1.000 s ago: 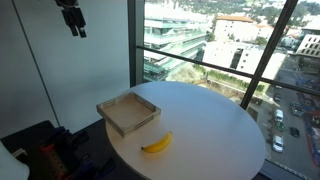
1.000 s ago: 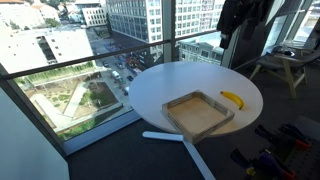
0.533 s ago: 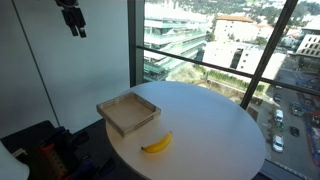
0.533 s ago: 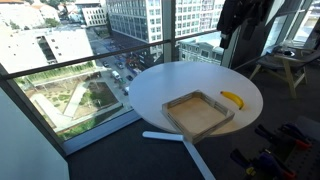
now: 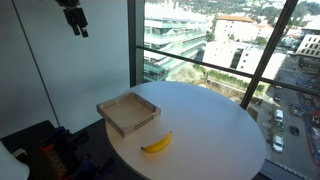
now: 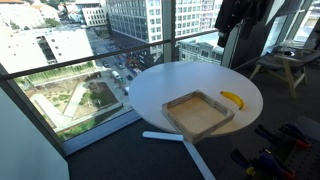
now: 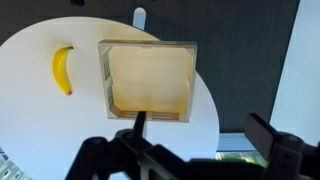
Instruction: Put the banana on the tray
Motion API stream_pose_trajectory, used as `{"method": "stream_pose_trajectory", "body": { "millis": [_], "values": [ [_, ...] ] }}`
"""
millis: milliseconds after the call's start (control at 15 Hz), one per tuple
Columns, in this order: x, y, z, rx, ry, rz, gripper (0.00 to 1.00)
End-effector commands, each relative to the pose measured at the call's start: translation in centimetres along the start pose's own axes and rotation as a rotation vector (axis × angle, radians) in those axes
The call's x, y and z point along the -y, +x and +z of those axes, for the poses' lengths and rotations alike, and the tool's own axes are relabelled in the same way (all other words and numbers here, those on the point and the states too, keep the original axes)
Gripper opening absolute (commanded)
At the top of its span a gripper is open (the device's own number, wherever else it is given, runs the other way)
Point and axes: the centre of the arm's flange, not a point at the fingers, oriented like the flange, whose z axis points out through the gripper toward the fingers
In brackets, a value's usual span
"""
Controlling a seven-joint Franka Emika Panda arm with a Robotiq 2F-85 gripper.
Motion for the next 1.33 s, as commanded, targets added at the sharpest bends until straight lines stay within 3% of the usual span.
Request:
{"method": "stream_pose_trajectory", "body": {
  "millis": [0,400,867,1267],
  "values": [
    [-0.6,0.4,-0.1,-0.017,0.068,0.023,1.00],
    [-1.7,1.3,-0.3,-0.024,0.158,0.067,1.00],
    [-4.5,1.9,0.0,0.045,0.245,0.122,1.00],
    [-6.7,2.2,0.4,0.113,0.265,0.143,1.00]
  ]
}}
